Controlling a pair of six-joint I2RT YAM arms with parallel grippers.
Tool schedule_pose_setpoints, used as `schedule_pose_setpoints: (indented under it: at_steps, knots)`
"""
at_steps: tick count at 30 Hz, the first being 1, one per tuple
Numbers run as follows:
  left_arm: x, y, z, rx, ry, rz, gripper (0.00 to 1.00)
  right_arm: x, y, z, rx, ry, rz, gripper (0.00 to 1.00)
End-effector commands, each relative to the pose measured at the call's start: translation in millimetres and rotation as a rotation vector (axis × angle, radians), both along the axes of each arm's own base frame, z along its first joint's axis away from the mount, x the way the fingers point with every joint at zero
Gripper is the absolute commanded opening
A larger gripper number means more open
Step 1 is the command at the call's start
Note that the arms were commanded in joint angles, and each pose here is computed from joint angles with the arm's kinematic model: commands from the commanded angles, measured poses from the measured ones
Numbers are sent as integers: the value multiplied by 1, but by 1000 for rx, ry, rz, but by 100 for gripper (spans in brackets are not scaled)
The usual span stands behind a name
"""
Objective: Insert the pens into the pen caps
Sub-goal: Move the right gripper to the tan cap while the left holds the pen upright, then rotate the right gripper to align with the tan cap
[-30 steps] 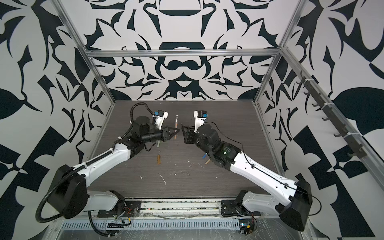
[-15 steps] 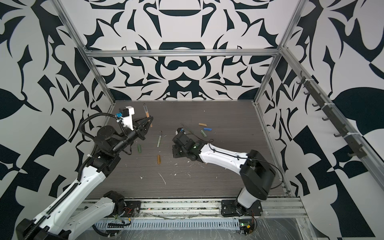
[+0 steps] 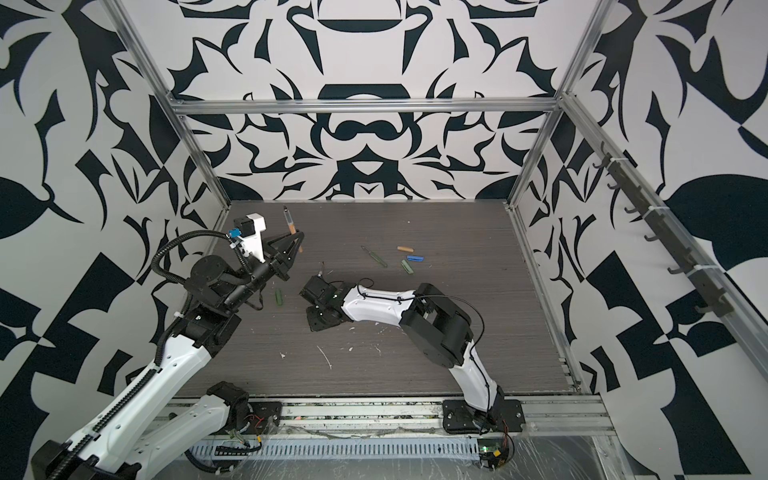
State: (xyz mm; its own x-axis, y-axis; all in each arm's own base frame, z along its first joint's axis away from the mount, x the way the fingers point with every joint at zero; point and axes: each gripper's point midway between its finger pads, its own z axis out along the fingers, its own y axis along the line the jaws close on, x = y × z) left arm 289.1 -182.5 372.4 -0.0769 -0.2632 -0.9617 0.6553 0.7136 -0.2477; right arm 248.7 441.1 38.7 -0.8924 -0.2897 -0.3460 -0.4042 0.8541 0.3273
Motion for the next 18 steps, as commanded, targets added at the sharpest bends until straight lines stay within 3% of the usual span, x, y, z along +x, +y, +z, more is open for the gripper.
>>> schedule_pose_setpoints:
  at_steps: [1,11,18]
  knots:
    - [-4,1,9,-18,-30,-8,12,13,6,21,13,-51,-14,27]
    - [-4,0,8,-19,-24,-12,12,14,12,2,-23,-30,9,29]
    - [-4,0,7,-17,-20,-12,12,24,-4,-6,-126,-78,-21,25]
